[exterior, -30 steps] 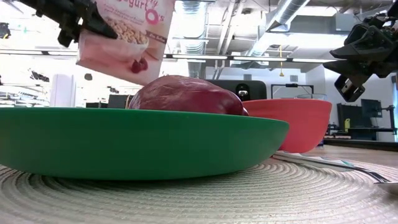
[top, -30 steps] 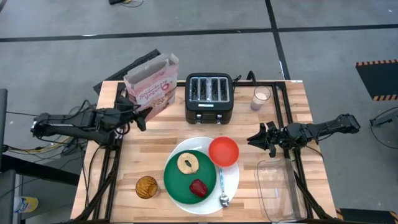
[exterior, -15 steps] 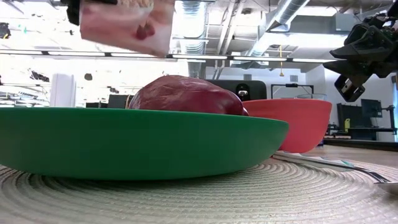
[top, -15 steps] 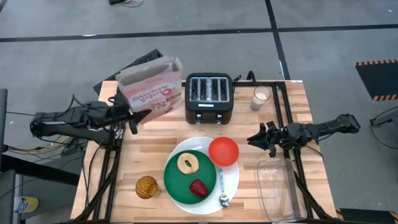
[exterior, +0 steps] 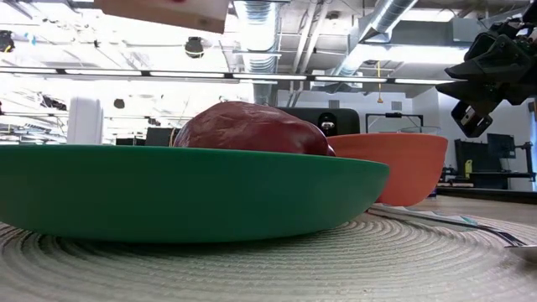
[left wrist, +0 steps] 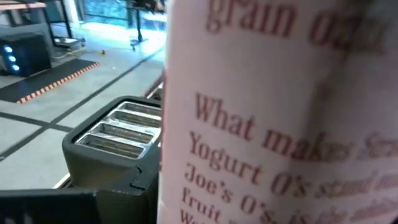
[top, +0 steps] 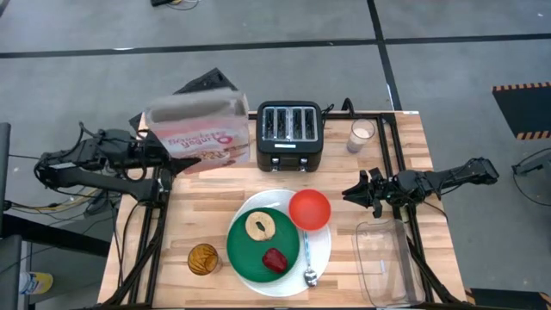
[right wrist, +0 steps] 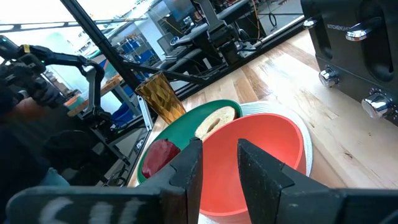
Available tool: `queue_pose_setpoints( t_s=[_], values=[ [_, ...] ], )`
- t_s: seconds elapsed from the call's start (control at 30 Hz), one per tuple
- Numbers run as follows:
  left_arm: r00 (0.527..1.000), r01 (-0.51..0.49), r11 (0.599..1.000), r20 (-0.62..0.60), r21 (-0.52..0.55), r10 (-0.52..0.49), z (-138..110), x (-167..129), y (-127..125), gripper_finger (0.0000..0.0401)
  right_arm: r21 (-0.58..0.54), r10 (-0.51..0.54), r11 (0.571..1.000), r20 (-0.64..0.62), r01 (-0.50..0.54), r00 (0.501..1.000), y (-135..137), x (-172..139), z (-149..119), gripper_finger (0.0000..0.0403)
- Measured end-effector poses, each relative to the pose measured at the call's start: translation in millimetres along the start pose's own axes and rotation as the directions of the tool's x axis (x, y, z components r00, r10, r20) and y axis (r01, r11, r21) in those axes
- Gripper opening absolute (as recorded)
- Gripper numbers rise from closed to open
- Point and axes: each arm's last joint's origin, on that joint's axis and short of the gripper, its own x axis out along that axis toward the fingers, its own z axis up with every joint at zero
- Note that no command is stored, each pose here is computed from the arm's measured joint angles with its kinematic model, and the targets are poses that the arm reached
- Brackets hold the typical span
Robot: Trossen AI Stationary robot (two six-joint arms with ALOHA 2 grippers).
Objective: Arrange a breakfast setting
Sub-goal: Pour the cereal from the cereal box into the orange bowl
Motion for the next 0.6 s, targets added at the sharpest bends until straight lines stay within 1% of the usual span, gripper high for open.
queue_pose_setpoints(
  t_s=[0.13, 0.23, 0.5, 0.6],
  values=[
    [0.997, 0.001, 0.997, -0.082, 0.081, 0.006, 5.6, 2.6, -1.8, 0.0196, 0.000, 0.000, 1.000, 0.000, 0.000, 1.000, 0.0, 0.0, 0.0, 0.0123],
    [0.991, 0.003, 0.993, -0.132, 0.120, 0.013, 10.0, 6.2, -3.4, 0.0196, 0.000, 0.000, 1.000, 0.000, 0.000, 1.000, 0.0, 0.0, 0.0, 0.0123],
    [0.962, 0.076, 0.987, -0.272, 0.144, -0.034, 12.6, 18.5, -9.2, 0.0196, 0.000, 0.000, 1.000, 0.000, 0.000, 1.000, 0.0, 0.0, -0.1, 0.0123],
    [0.944, 0.087, 0.982, -0.327, 0.167, -0.028, 12.1, 22.5, -10.4, 0.0196, 0.000, 0.000, 1.000, -0.001, 0.000, 1.000, 0.0, 0.0, -0.1, 0.0123]
  ],
)
